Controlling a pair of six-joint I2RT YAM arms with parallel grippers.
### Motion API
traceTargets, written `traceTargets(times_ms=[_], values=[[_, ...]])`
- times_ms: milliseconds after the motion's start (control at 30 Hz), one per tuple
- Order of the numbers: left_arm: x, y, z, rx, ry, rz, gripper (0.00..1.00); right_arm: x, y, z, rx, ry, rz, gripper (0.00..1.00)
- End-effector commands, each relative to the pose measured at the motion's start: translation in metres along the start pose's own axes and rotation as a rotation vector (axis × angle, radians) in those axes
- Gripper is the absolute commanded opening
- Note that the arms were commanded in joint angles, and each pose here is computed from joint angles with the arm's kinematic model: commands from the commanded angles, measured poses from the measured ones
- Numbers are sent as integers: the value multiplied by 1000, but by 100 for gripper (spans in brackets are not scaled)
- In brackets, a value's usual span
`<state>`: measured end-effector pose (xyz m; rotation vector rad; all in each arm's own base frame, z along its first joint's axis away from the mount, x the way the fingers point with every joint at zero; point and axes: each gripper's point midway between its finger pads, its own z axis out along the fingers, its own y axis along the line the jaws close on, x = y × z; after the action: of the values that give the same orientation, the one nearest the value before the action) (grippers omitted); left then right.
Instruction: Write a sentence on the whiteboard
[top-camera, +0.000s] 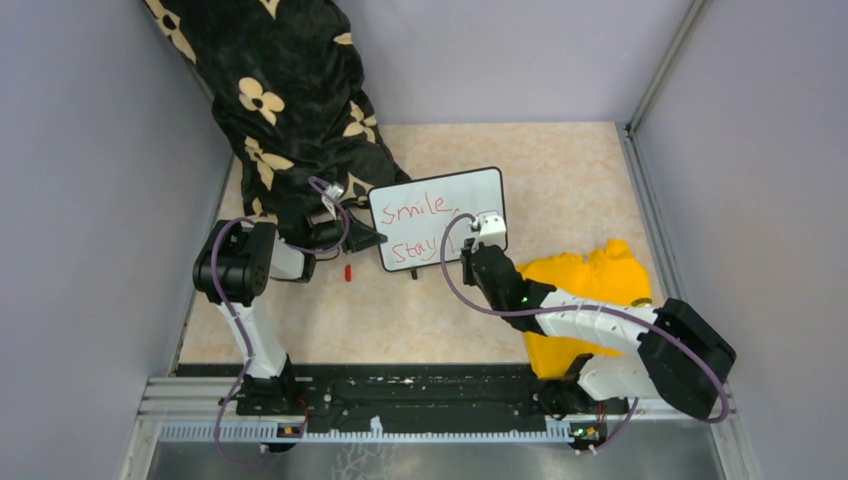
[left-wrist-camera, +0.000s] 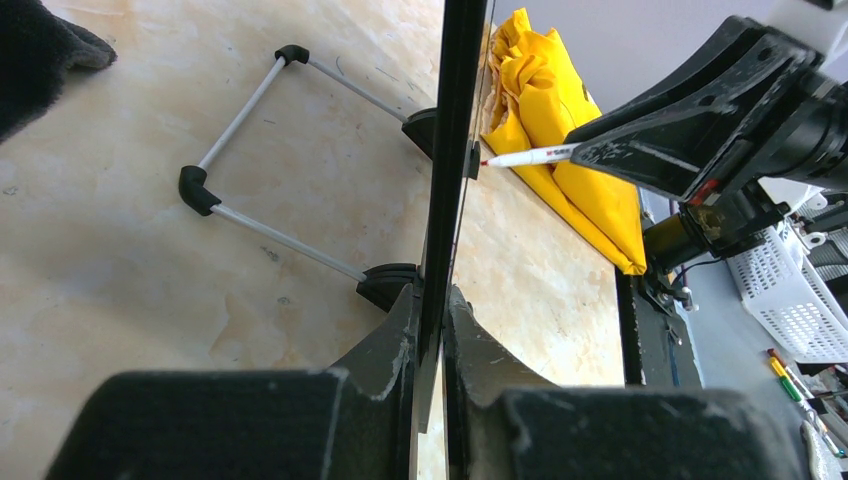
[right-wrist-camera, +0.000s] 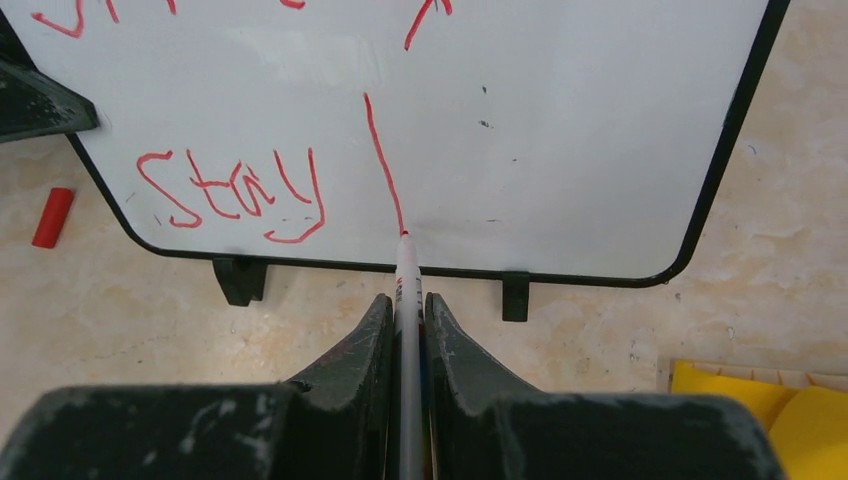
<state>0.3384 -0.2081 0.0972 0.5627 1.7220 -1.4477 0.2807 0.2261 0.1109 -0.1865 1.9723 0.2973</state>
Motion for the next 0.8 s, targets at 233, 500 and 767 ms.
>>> traceTargets(times_ms=[233,500,767], values=[[21,7,4,-34,42,-79,0,-72,7,-9,4,-176,63,0],[21,7,4,-33,42,-79,0,-70,9,0,17,-163,52,0],[22,8,4,-34,43,-82,0,-59,6,6,30,-136,39,0]])
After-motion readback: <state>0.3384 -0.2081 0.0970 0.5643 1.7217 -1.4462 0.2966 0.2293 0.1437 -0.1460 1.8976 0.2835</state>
